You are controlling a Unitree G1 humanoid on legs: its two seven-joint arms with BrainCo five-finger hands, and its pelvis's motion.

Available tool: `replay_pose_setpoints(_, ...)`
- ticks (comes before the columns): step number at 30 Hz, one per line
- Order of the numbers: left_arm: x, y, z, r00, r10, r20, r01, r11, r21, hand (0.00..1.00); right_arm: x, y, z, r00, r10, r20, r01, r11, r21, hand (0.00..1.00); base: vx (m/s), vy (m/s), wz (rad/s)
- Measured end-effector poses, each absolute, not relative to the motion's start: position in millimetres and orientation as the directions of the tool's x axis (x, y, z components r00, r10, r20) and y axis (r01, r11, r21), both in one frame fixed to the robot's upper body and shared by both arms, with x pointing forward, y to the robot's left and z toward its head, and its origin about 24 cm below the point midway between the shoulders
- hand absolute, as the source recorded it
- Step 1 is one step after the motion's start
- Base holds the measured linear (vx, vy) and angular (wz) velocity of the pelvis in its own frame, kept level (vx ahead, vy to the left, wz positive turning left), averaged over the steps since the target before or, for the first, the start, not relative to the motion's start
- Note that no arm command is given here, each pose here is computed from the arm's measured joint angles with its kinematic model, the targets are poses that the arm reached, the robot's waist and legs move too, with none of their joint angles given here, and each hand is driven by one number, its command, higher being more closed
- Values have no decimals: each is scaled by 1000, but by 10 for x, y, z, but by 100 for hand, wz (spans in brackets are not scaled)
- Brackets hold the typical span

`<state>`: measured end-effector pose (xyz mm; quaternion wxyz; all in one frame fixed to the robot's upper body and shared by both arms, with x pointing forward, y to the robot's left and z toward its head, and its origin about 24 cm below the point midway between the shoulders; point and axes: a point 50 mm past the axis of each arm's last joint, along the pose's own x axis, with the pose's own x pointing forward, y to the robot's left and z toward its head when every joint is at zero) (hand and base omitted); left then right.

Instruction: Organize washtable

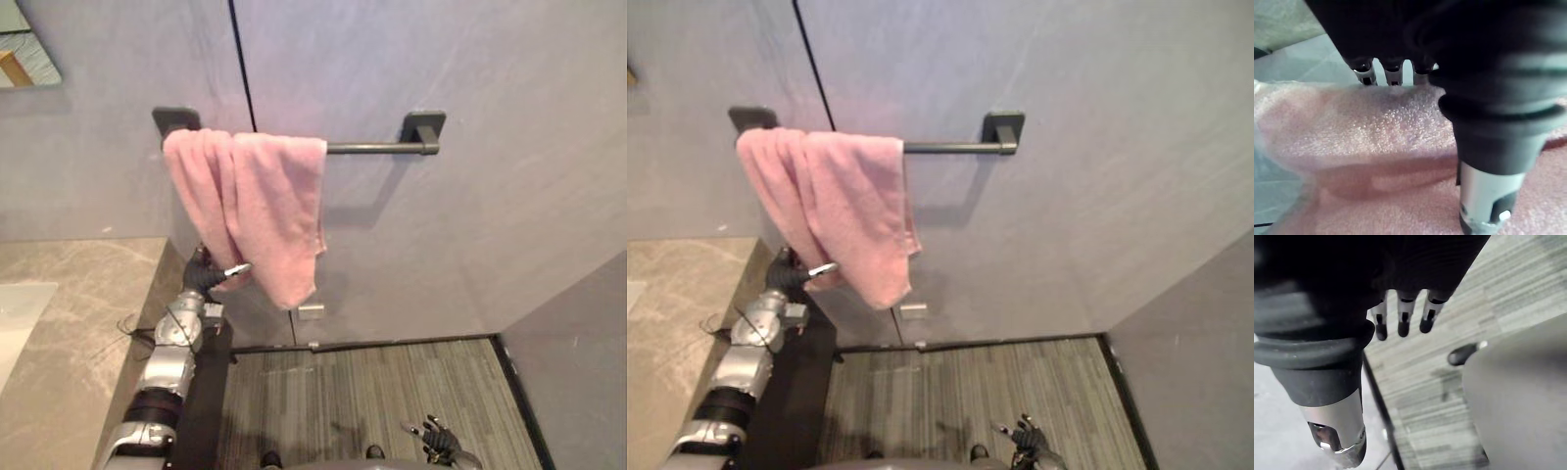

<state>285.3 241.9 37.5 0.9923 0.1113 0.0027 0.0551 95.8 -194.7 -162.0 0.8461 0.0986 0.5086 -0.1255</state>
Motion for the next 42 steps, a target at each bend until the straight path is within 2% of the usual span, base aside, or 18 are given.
replay_pose_setpoints(17,2852,2633,487,971,230,57,-237,947,217,0,954,-1962,-1619,450,-115,-886,305,952,31,0,-10,-2,0)
replay_pose_setpoints(29,2943,2928,855,947,279,159,-309,926,218,0,907,-1992,-1624,441,-126,-889,326,945,27,0,0,0,-2)
replay_pose_setpoints(30,2960,2936,867,946,282,161,-312,925,217,100,905,-1993,-1624,441,-126,-889,326,945,27,0,0,0,0)
replay_pose_setpoints(42,3001,2975,900,942,294,164,-323,924,204,100,907,-2026,-1618,443,-134,-887,323,946,18,0,2,-3,-2)
